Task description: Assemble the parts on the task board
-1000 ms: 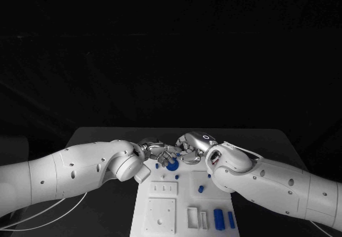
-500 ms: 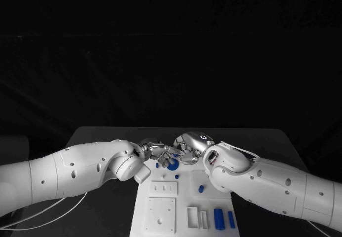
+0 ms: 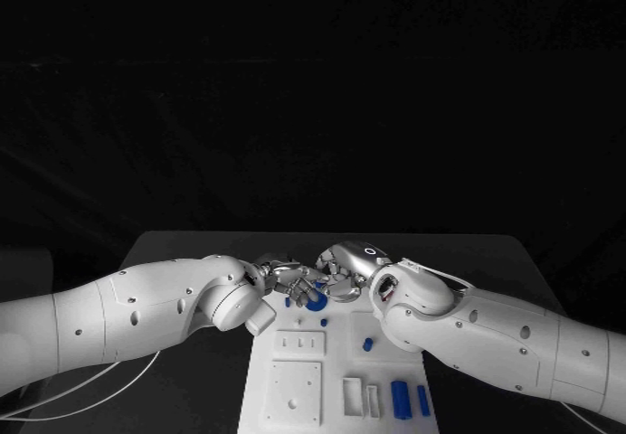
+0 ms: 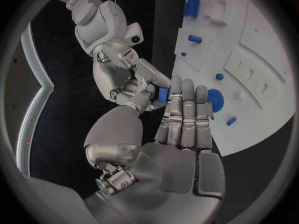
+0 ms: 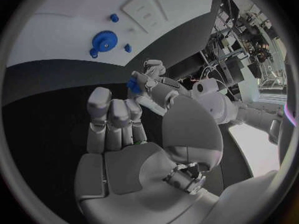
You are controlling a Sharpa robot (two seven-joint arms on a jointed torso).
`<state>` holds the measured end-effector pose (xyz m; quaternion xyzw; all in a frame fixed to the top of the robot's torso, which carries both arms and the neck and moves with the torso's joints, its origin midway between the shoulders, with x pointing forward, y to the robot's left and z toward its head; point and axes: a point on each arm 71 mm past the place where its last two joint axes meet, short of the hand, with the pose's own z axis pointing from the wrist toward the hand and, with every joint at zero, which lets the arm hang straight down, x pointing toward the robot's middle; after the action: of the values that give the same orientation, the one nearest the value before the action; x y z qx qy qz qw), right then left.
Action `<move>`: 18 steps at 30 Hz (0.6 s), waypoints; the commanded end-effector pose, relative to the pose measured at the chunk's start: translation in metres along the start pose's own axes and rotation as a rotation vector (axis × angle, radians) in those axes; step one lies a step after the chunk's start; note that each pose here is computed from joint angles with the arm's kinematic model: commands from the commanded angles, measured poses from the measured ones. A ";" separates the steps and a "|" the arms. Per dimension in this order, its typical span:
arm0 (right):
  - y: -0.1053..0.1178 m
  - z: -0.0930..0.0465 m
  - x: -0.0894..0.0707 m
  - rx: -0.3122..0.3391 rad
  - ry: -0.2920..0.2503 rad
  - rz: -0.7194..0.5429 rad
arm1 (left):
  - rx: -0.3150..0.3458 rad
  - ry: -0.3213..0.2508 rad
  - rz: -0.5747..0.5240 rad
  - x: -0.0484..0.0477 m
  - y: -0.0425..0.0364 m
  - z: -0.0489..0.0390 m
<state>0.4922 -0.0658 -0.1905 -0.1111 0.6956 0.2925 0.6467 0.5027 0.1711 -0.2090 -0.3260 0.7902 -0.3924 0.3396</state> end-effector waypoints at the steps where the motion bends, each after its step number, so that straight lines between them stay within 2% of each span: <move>1: 0.000 -0.001 0.004 -0.001 0.033 -0.014 | 0.020 0.026 -0.020 0.0035 -0.0044 -0.0002; 18: -0.001 0.000 0.005 0.009 0.039 -0.021 | 0.011 0.038 -0.026 0.0038 -0.0034 -0.0008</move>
<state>0.4926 -0.0660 -0.1912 -0.1127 0.6984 0.2900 0.6446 0.5021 0.1726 -0.2105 -0.3350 0.7906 -0.3908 0.3318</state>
